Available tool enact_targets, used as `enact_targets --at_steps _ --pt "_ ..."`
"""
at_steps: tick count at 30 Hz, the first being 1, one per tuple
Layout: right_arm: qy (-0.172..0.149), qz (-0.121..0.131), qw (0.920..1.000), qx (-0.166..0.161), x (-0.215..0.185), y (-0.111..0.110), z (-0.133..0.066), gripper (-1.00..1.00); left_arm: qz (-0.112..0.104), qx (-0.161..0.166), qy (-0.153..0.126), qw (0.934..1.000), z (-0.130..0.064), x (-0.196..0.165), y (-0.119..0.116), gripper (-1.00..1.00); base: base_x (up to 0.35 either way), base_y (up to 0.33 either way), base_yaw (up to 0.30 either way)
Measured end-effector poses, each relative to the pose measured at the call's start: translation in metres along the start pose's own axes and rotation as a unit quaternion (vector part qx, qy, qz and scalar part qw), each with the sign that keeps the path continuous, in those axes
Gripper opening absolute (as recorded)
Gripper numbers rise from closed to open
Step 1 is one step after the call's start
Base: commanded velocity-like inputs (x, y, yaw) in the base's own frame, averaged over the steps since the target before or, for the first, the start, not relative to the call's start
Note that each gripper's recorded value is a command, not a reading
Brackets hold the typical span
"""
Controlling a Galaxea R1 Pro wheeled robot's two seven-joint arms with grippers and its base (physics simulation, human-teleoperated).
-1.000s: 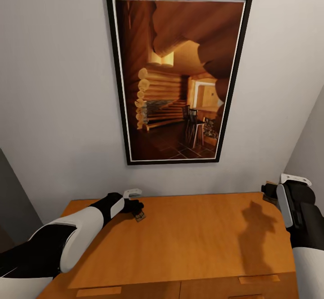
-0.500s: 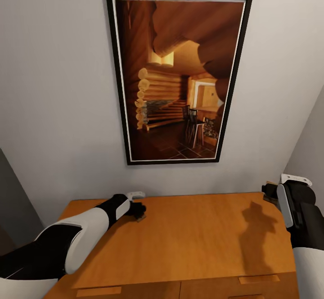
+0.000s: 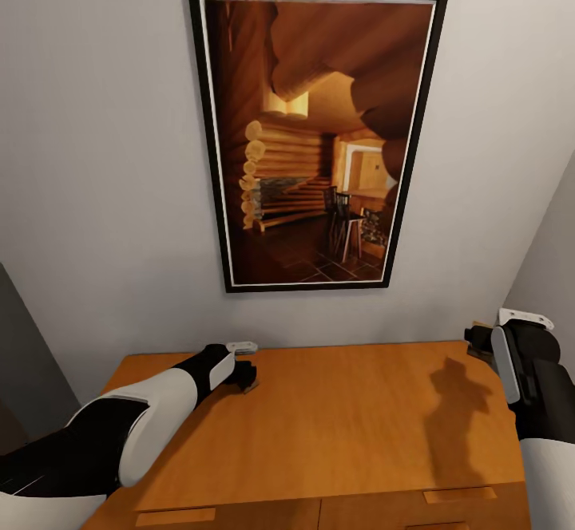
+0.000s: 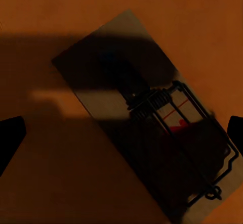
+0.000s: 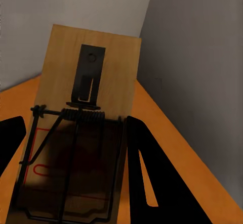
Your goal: Take the four mousetraps from the cabinet in the bathroom and place them on the bathroom floor. Make sure all four end up on the same floor surface, and ensure that at least two of them are either under or directly next to the same bathroom sink.
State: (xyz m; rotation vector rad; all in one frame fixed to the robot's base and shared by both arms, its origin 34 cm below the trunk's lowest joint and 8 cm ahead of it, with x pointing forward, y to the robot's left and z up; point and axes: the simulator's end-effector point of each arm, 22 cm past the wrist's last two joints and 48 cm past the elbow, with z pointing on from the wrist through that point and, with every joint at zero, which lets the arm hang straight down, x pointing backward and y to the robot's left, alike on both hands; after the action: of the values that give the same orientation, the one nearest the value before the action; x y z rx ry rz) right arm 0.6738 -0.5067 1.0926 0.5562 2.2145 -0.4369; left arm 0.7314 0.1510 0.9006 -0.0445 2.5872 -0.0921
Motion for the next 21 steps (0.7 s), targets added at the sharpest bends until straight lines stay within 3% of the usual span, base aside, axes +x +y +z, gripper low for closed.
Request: enact_targets --at_steps 7,14,21 --pt "0.000 0.000 1.0000 0.000 0.000 0.000 0.000 -1.00 -0.001 0.003 -0.001 1.0000 0.000 -0.001 -0.002 1.00 0.000 0.000 0.000" --pt "0.000 -0.001 1.0000 0.002 0.000 0.000 0.000 -1.00 -0.034 0.023 0.000 0.9992 -0.001 -0.002 -0.012 1.00 0.000 0.000 0.000" --pt "0.000 -0.001 1.0000 0.002 0.000 0.000 0.000 -1.00 -0.045 0.028 -0.002 0.9986 -0.001 -0.002 -0.014 1.00 0.000 0.000 0.000"
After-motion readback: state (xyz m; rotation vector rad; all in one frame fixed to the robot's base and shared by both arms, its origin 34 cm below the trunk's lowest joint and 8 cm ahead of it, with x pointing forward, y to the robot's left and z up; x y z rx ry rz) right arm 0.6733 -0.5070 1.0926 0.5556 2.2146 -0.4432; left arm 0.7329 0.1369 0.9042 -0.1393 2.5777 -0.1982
